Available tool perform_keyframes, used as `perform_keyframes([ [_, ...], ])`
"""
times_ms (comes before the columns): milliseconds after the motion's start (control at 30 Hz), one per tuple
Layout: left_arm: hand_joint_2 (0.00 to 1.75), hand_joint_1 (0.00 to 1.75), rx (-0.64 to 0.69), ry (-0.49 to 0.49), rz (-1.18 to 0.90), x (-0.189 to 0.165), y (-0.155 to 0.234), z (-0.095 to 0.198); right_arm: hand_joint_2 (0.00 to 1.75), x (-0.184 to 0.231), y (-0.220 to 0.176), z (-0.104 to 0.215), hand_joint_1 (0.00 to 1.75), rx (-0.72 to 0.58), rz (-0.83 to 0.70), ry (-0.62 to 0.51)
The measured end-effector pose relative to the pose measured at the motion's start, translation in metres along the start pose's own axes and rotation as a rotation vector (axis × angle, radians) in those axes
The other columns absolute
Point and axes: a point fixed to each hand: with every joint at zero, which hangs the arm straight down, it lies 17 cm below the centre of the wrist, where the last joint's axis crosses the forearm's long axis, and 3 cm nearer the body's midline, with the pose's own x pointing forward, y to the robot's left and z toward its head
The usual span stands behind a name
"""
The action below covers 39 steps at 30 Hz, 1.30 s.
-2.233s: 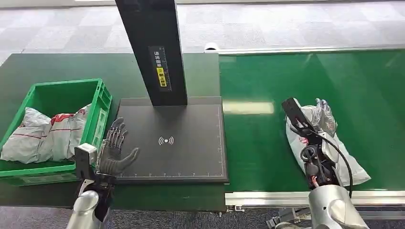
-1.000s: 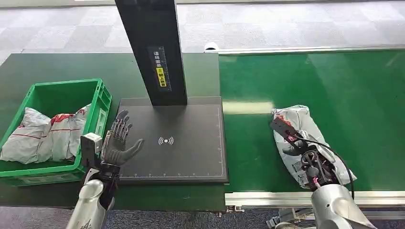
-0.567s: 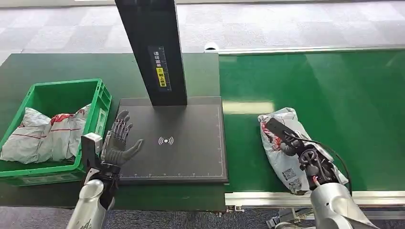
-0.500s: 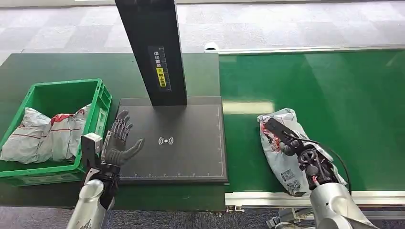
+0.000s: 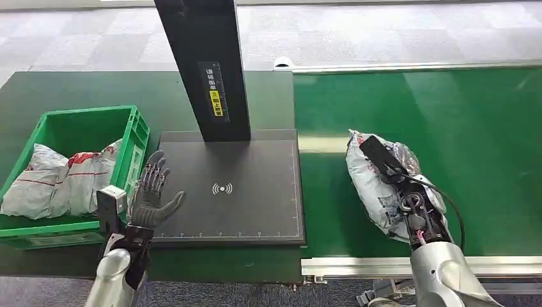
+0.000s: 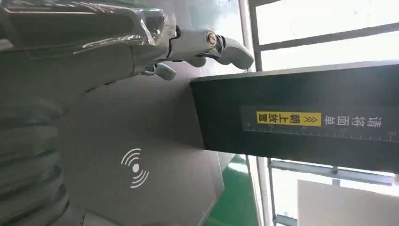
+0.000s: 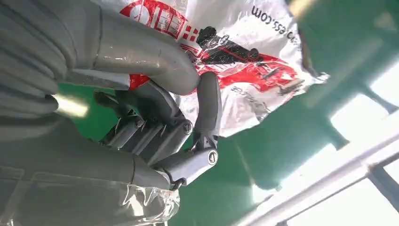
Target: Moved the parcel from conveyor to table for the left to box.
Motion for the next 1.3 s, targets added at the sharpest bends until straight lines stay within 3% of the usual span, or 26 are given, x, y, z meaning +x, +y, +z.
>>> perform_keyframes([
  [467,1.75,0.00,0.009,-0.009,-0.006,0.004,0.004,0.004,1.75,0.022,-0.017,-0.004,1.75,-0.067,-0.015,-0.058],
  [633,1.75,0.00,0.027,-0.027,-0.013,0.009,0.008,0.003,1.75,0.050,-0.059,0.004,1.75,-0.275,-0.086,-0.201],
  [700,1.75,0.00,0.090,-0.078,-0.086,0.019,0.020,0.000,1.75,0.065,-0.085,0.014,1.75,-0.388,-0.119,-0.269],
  [867,1.75,0.00,0.455,-0.354,-0.421,0.092,0.075,-0.009,1.75,0.116,-0.120,0.048,1.75,-0.548,-0.217,-0.472],
  [1033,1.75,0.00,0.587,-0.452,-0.418,0.128,0.088,-0.007,1.75,0.192,-0.100,0.076,1.75,-0.543,-0.161,-0.708],
  [1167,1.75,0.00,0.583,-0.471,-0.393,0.134,0.082,-0.011,1.75,0.242,-0.060,0.090,1.75,-0.465,-0.113,-0.826],
  [1300,1.75,0.00,0.565,-0.482,-0.381,0.137,0.072,-0.017,1.75,0.267,-0.029,0.100,1.75,-0.400,-0.085,-0.887],
])
